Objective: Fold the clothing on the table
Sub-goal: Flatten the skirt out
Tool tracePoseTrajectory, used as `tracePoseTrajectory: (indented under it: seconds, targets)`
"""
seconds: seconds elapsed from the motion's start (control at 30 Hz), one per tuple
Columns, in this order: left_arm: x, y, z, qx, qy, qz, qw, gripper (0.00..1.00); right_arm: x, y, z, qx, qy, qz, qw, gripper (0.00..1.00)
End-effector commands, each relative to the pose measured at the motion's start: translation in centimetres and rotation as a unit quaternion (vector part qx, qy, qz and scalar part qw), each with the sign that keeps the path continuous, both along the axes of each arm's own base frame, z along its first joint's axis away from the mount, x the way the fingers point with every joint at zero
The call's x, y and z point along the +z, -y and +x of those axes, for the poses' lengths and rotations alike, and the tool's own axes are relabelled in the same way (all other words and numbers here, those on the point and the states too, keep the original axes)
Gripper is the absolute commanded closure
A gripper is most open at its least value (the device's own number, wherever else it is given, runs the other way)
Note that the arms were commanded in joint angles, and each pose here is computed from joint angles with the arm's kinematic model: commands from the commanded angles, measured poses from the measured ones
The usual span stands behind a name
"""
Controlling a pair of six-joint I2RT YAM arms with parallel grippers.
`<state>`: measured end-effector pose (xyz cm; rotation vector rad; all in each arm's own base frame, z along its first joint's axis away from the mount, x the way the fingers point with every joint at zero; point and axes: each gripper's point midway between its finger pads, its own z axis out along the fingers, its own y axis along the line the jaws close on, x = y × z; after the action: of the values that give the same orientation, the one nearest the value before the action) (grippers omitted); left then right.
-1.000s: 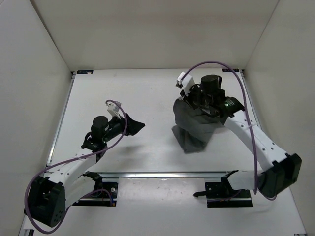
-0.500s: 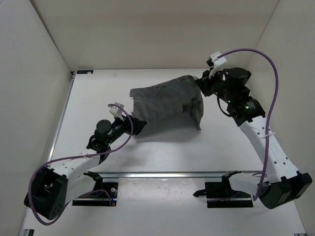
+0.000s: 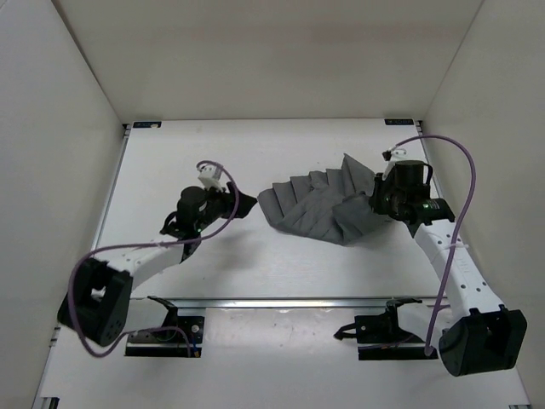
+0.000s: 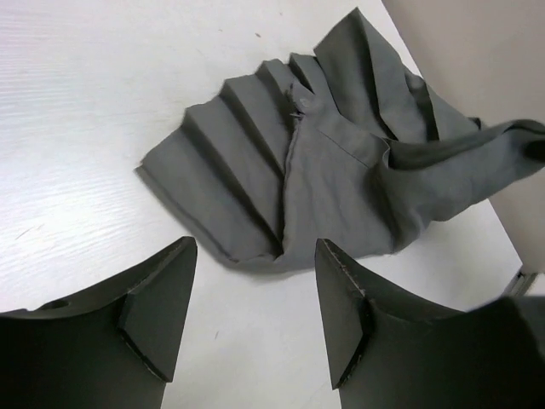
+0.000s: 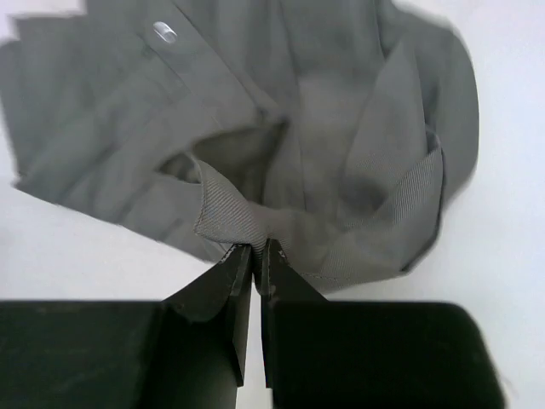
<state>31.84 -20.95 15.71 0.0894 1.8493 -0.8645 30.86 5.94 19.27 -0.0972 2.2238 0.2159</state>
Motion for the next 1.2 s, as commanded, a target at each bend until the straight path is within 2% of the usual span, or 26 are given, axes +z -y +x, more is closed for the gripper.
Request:
tracePoseTrajectory:
  seconds: [0.0, 0.13, 0.23, 0.43, 0.67, 1.0, 1.17]
  targets:
    - [0.2, 3.6, 1.2, -0.051, -0.032, 0.0, 0.998, 0.32, -1.0, 3.0, -1.2, -0.096, -0.046, -0.025, 0.994, 1.0]
    - [-0.9, 8.4, 2.7, -0.106, -0.061, 0.003, 0.992, 0.33, -1.8, 4.8, -1.7, -0.118, -0.071, -0.02, 0.99, 1.0]
    - [-0.7, 11.6, 5.2, -0.139, -0.06, 0.012, 0.988, 0.31, -2.1, 4.6, -1.8, -0.114, -0.068, -0.012, 0.991, 1.0]
    - [-2.7, 15.1, 9.0, -0.158, -0.08, 0.018, 0.984, 0.32, -3.2, 2.9, -2.1, -0.091, -0.075, -0.004, 0.993, 1.0]
    - [-5.5, 19.4, 10.5, -0.181, -0.089, 0.042, 0.979, 0.32, -4.5, 2.2, -2.2, -0.081, -0.083, 0.011, 0.993, 1.0]
    - [-8.7, 22.2, 12.0, -0.181, -0.109, 0.057, 0.976, 0.33, -4.6, 2.1, -2.2, -0.078, -0.079, 0.016, 0.994, 1.0]
    - [-8.5, 23.3, 13.1, -0.184, -0.107, 0.053, 0.976, 0.34, -4.8, 1.8, -2.3, -0.07, -0.08, 0.019, 0.994, 1.0]
